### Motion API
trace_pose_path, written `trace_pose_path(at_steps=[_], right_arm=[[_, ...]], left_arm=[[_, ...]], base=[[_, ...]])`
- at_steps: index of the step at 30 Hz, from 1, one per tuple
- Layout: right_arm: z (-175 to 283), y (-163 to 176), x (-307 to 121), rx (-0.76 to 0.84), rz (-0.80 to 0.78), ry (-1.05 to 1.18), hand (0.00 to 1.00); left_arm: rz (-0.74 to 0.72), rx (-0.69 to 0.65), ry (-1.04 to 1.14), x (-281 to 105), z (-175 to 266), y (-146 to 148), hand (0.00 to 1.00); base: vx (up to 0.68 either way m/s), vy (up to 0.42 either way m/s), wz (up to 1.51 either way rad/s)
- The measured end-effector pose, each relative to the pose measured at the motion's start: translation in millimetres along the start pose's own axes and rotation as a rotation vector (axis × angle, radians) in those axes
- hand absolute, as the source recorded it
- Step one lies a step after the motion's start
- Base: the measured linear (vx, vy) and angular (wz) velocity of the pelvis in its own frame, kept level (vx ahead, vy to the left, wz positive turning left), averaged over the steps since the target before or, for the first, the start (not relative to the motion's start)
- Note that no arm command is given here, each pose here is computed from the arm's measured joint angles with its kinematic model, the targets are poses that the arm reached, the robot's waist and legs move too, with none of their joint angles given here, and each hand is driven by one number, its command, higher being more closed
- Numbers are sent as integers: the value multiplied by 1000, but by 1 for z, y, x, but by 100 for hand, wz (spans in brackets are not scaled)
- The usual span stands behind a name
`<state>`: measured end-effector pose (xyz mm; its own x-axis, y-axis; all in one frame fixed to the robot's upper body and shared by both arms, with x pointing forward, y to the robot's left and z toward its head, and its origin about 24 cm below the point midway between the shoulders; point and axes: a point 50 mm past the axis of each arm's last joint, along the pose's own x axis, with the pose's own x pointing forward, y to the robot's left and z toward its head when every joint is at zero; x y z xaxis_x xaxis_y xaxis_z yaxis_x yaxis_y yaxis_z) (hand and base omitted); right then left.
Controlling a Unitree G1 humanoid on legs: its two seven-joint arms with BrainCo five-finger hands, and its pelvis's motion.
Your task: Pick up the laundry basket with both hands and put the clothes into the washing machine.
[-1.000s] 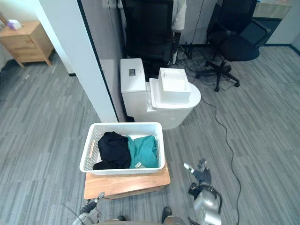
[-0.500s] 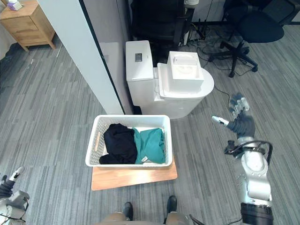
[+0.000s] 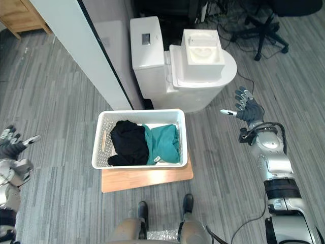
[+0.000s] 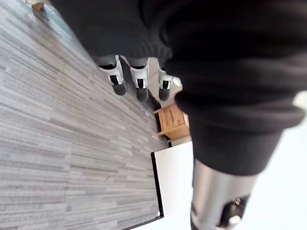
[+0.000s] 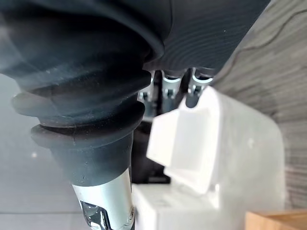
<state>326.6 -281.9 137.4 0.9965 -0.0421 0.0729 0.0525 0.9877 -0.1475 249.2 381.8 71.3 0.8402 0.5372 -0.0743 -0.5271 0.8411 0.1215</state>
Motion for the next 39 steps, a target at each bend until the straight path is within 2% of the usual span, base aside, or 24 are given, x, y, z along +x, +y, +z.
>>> trace_pose_path(at_steps=[5, 10, 14, 25, 39], right_arm=[[-14, 13, 13, 20, 12, 87, 0], [-23, 22, 20, -4, 6, 137, 0], [-27, 35, 24, -3, -4, 148, 0], [-40, 81, 27, 46, 66, 185, 0], [-35, 98, 40, 1, 68, 208, 0]], left_arm=[[-86, 110, 48, 21, 6, -29, 0], [-130, 163, 47, 28, 12, -46, 0], [-140, 154, 92, 27, -1, -60, 0], [-290, 104, 182, 4, -35, -132, 0], [-216, 57, 106, 18, -2, -145, 0]], base=[[-56, 6, -18], [-49, 18, -12], [-34, 4, 0], [-43, -3, -2], [-19, -8, -1]])
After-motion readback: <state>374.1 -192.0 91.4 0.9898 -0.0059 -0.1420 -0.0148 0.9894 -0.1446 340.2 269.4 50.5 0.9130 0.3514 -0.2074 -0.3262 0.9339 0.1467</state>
